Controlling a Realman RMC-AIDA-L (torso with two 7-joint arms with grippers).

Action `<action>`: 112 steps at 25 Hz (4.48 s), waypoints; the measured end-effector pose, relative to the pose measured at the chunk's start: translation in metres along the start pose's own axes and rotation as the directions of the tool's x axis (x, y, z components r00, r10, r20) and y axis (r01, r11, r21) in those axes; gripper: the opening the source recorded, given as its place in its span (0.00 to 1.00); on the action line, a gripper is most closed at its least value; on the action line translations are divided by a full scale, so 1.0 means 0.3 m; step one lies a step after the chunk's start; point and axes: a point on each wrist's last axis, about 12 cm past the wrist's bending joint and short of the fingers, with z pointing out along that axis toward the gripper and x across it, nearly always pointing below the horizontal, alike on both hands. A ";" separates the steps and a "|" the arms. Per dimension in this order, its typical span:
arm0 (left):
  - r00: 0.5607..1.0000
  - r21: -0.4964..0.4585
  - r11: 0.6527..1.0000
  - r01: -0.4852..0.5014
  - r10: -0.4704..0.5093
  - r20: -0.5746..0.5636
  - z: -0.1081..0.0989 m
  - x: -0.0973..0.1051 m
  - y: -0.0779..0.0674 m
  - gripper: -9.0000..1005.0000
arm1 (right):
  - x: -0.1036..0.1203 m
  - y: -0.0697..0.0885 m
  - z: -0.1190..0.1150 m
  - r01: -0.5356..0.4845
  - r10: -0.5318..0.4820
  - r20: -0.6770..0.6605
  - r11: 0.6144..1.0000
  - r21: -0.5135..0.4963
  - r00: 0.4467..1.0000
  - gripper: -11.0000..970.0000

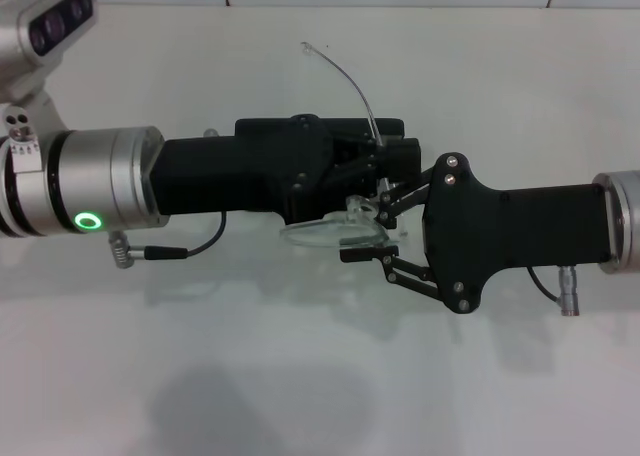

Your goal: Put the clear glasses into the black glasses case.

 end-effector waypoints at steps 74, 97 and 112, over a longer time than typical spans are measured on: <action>0.942 -0.009 0.955 -0.297 0.295 0.157 -0.031 0.028 -0.035 0.07 | -0.070 -0.026 0.073 -0.170 0.191 0.217 0.979 -0.109 0.957 0.15; 0.930 -0.363 0.911 -0.198 0.291 0.224 -0.280 0.101 -0.062 0.07 | -0.054 -0.112 0.023 -0.375 0.376 0.066 0.926 -0.033 0.924 0.15; 0.962 -0.462 0.874 -0.153 0.238 0.132 -0.403 0.201 -0.161 0.07 | -0.096 -0.438 0.151 -0.471 0.371 -0.762 0.876 0.099 0.530 0.15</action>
